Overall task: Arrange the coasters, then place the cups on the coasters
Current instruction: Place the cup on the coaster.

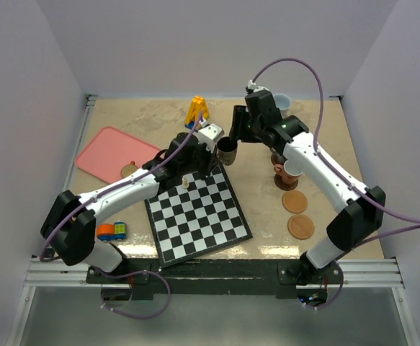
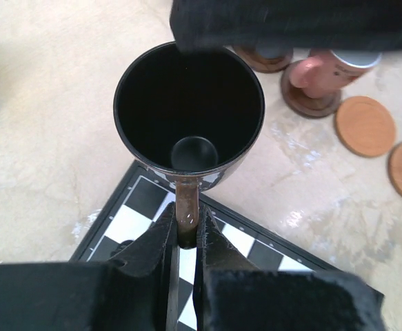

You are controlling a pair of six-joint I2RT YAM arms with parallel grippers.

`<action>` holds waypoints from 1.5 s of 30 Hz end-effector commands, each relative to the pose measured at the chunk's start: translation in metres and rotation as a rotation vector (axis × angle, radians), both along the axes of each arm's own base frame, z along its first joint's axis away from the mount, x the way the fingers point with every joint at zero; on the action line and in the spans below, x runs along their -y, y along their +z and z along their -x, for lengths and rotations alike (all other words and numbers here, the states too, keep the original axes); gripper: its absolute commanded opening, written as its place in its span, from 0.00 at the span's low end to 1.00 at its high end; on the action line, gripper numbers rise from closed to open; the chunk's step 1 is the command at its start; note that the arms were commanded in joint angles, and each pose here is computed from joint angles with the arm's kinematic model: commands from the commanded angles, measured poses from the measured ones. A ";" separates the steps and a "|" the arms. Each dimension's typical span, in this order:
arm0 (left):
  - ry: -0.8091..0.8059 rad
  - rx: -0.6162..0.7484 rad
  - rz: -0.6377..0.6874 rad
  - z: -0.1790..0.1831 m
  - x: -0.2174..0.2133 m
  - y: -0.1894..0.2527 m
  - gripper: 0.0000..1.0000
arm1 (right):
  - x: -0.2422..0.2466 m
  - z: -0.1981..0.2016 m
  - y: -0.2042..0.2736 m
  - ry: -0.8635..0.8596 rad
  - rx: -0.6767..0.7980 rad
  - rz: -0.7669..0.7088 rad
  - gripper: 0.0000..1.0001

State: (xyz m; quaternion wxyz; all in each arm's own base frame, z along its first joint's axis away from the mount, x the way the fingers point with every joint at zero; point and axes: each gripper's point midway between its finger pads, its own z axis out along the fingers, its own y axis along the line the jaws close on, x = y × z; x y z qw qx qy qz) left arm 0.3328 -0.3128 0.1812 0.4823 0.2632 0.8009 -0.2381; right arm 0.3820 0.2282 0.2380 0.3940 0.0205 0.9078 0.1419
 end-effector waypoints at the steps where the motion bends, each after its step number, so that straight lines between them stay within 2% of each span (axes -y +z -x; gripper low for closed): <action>1: -0.132 0.107 0.152 0.019 0.014 0.055 0.00 | 0.008 0.013 0.050 0.155 0.152 -0.015 0.55; 6: -0.324 0.089 0.140 0.050 0.024 0.045 0.00 | 0.047 0.018 0.067 0.227 0.231 -0.037 0.55; 9: -0.412 0.102 0.184 0.066 0.029 0.038 0.00 | 0.075 0.017 0.069 0.262 0.273 0.015 0.54; 12: -0.507 0.106 0.198 0.079 0.039 0.024 0.00 | 0.082 0.026 0.078 0.265 0.330 0.026 0.54; 15: -0.582 0.120 0.185 0.089 0.053 0.023 0.00 | 0.096 0.036 0.090 0.213 0.399 0.049 0.61; 17: -0.616 0.112 0.175 0.093 0.055 0.024 0.00 | 0.092 0.053 0.101 0.272 0.434 0.039 0.62; 20: -0.680 0.107 0.124 0.101 0.053 0.027 0.00 | 0.079 0.083 0.116 0.398 0.490 -0.010 0.71; 22: -0.693 0.147 0.082 0.101 0.048 0.031 0.00 | 0.075 0.098 0.117 0.439 0.477 -0.037 0.73; 24: -0.694 0.187 0.041 0.098 0.044 0.030 0.00 | 0.066 0.106 0.101 0.485 0.394 -0.083 0.72; 27: -0.718 0.207 0.034 0.098 0.046 0.028 0.00 | 0.056 0.116 0.061 0.550 0.231 -0.123 0.56; 30: -0.759 0.209 0.044 0.099 0.053 0.023 0.00 | 0.067 0.121 0.047 0.469 0.186 -0.109 0.53; 35: -0.787 0.250 0.113 0.090 0.077 0.022 0.00 | 0.087 0.123 0.082 0.290 0.312 -0.140 0.57; 40: -0.879 0.267 0.164 0.091 0.112 0.020 0.00 | 0.099 0.120 0.084 0.205 0.349 -0.125 0.57; 45: -0.904 0.295 0.186 0.087 0.130 0.017 0.00 | 0.105 0.130 0.052 0.218 0.228 -0.064 0.60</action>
